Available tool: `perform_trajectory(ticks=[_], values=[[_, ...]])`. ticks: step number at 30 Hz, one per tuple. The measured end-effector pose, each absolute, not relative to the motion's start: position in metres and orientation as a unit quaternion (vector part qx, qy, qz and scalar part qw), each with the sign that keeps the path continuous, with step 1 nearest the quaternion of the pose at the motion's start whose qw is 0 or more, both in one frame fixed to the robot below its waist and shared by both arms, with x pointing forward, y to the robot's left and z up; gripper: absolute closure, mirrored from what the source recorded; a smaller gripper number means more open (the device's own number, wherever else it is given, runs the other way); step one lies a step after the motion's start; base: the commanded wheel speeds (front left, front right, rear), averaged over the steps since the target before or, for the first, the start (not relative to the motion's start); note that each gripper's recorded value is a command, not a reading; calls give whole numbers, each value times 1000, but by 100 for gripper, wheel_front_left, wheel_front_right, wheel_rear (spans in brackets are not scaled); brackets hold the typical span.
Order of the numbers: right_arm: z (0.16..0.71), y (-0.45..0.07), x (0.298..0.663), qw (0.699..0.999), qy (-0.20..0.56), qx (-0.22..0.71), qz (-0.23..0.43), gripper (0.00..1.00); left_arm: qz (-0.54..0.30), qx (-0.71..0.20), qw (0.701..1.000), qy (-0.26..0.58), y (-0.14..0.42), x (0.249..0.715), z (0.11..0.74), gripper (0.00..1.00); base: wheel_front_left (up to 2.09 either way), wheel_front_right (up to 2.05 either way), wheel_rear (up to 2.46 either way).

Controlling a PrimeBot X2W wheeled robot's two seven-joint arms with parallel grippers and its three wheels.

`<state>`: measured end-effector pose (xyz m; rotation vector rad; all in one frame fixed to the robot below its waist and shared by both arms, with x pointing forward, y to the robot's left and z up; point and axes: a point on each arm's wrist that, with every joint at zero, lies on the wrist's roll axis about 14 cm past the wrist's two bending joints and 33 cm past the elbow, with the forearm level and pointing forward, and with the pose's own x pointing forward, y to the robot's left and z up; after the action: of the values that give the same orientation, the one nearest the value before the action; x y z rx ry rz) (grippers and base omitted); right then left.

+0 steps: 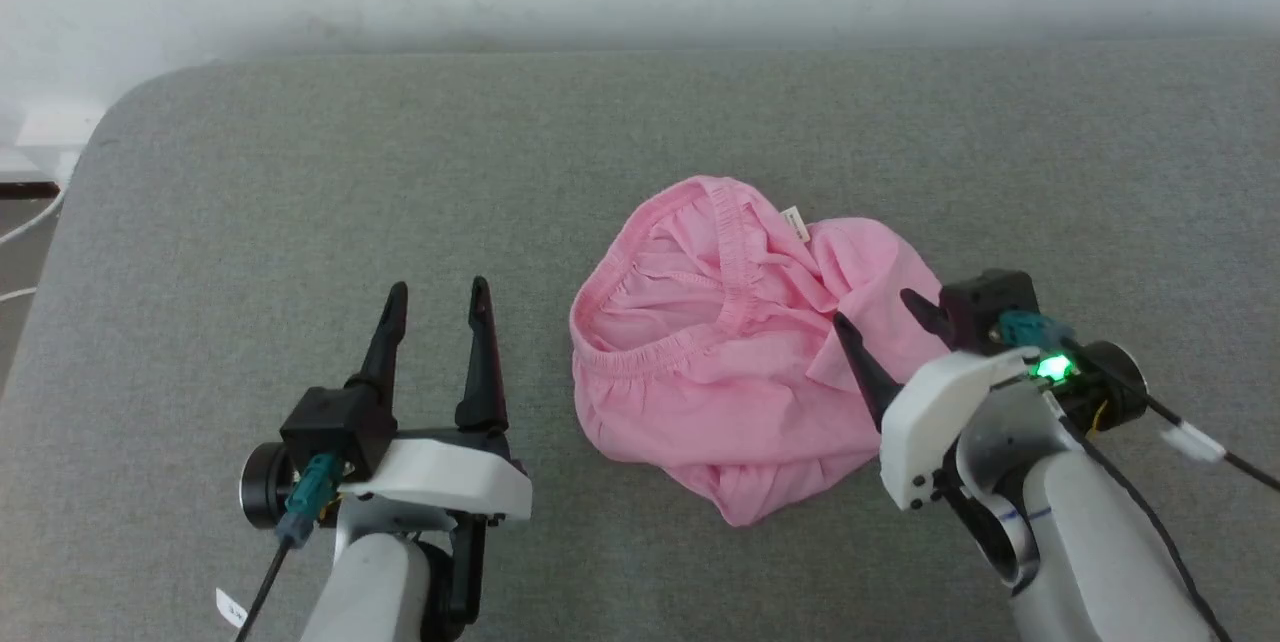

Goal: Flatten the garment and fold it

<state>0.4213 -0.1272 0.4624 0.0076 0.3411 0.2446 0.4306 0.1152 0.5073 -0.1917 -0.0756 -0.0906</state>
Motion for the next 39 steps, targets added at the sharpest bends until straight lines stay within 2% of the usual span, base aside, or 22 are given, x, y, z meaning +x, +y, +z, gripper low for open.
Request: perform_trajectory(ticks=[6,7,8,9,10,19,23,26,27,28,29,30,34,39], values=[[431,-130,429,958,259,-39,117,0,-42,-95,994,-34,118,432,504,0,0,0,0],[424,-131,429,953,277,-41,115,34,-41,-95,994,-33,118,432,504,0,0,0,0],[421,-131,429,950,287,-40,115,60,-40,-95,994,-33,119,431,503,0,0,0,0],[419,-130,431,949,289,-40,116,83,-39,-95,994,-32,120,431,503,0,0,0,0],[419,-129,432,949,291,-40,118,100,-36,-95,994,-31,122,431,502,0,0,0,0],[434,-150,447,960,266,-13,82,100,-25,-96,995,-31,128,430,502,0,0,0,0],[446,-191,457,968,248,36,19,100,-28,-96,995,-30,126,431,501,0,0,0,0],[440,-247,455,963,261,37,-51,100,-29,-96,995,-28,125,431,500,0,0,0,0],[437,-265,452,961,266,36,-73,94,-30,-95,995,-26,125,431,498,0,0,0,0],[434,-282,449,958,270,33,-92,67,-30,-95,995,-24,125,431,497,0,0,0,0],[430,-298,445,954,275,31,-112,13,-30,-95,995,-21,125,431,495,0,0,0,0],[426,-311,440,951,281,26,-129,0,-29,-94,995,-19,125,430,494,0,0,0,0],[428,-337,434,950,258,34,-172,0,-33,-95,995,-18,124,429,493,0,0,0,0],[457,-323,442,972,173,31,-157,0,-61,-98,993,-23,108,428,498,0,0,0,0]])
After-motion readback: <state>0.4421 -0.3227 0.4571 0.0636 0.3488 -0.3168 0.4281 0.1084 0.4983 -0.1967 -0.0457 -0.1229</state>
